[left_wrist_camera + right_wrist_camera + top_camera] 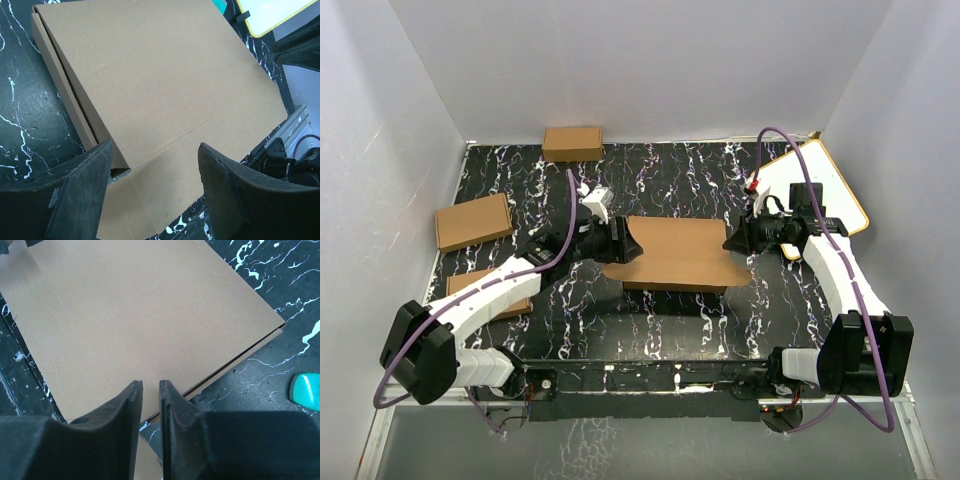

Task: Fold the paper box

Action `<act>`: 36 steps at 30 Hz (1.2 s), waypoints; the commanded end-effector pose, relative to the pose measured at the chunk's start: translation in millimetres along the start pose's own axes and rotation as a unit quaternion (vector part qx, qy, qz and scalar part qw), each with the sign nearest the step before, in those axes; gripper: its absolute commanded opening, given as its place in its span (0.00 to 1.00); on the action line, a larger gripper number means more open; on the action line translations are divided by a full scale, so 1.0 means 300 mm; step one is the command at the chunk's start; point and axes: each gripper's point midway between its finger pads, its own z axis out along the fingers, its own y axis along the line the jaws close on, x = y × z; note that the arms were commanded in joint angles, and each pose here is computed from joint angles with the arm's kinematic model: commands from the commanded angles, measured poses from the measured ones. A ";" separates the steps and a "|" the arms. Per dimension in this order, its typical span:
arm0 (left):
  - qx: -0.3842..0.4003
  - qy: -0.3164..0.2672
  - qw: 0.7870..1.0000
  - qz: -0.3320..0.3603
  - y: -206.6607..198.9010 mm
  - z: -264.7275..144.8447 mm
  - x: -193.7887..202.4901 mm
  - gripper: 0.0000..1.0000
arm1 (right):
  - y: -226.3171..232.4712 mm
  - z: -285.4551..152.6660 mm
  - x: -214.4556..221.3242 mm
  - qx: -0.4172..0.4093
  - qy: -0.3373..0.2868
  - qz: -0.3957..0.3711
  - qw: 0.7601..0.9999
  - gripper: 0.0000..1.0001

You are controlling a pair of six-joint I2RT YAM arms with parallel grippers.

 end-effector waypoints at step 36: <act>-0.026 0.123 0.992 -0.023 0.119 0.092 0.212 0.31 | -0.151 0.070 0.182 0.038 0.118 -0.010 0.992 0.19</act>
